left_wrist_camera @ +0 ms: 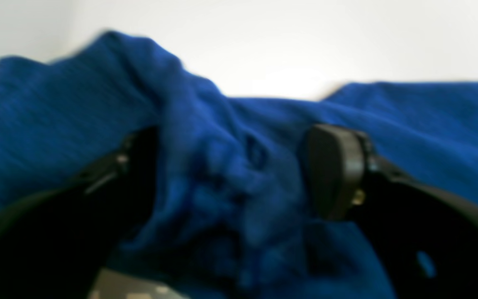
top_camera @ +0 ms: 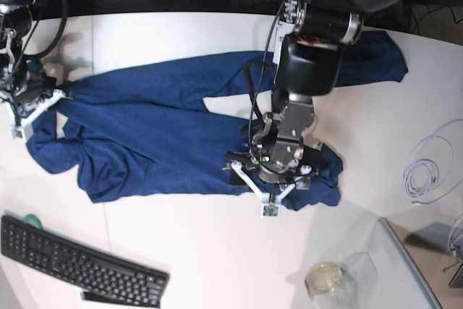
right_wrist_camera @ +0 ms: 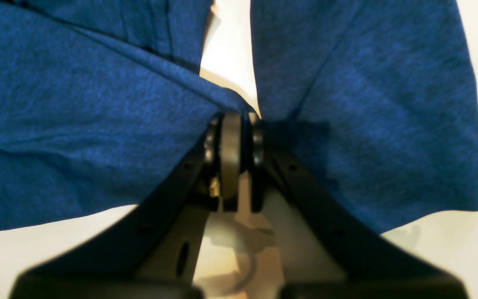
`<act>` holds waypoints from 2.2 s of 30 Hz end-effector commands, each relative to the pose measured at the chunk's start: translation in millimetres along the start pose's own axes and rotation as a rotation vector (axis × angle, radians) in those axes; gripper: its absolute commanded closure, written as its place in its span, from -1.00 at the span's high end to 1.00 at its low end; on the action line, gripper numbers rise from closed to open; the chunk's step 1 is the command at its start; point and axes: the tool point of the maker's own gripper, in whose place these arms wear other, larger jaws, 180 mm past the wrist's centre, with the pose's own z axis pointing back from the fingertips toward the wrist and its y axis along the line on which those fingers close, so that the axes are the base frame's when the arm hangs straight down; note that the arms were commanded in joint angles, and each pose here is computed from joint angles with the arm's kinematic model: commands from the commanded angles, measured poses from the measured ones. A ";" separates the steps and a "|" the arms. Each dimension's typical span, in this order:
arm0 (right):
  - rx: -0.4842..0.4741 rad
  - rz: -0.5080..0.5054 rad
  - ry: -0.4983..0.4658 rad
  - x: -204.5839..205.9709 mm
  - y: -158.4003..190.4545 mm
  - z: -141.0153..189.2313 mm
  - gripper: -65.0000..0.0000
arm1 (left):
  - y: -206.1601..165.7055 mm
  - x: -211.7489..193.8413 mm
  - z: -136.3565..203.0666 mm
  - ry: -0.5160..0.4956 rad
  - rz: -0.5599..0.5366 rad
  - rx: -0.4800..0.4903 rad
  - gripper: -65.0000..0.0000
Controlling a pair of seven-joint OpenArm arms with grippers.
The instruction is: Layout the t-shirt on the table in an organized manner, then fold the t-shirt properly
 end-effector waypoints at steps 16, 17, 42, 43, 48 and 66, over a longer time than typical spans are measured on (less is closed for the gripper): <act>-0.014 0.007 -0.037 9.3 -7.4 5.5 -0.91 | 57.5 -12.9 80.9 -0.237 0.151 0.098 0.21; -0.013 0.006 -0.037 9.4 -7.2 5.5 -0.91 | 66.9 -13.7 80.5 -0.257 0.186 0.114 0.04; -0.013 0.006 -0.034 7.8 -7.5 5.5 -0.91 | 69.2 -5.2 59.0 -0.353 0.339 0.017 0.59; -0.013 0.006 -0.034 7.8 -7.5 5.5 -0.91 | 69.3 -7.4 56.8 -0.345 0.338 0.018 0.59; -0.014 0.007 -0.032 7.2 -7.8 5.2 -0.91 | 78.0 -1.2 54.4 -0.355 0.359 0.037 0.58; -0.014 0.005 -0.033 7.9 -7.8 4.8 -0.91 | 79.3 5.5 37.3 -0.329 0.362 0.045 0.03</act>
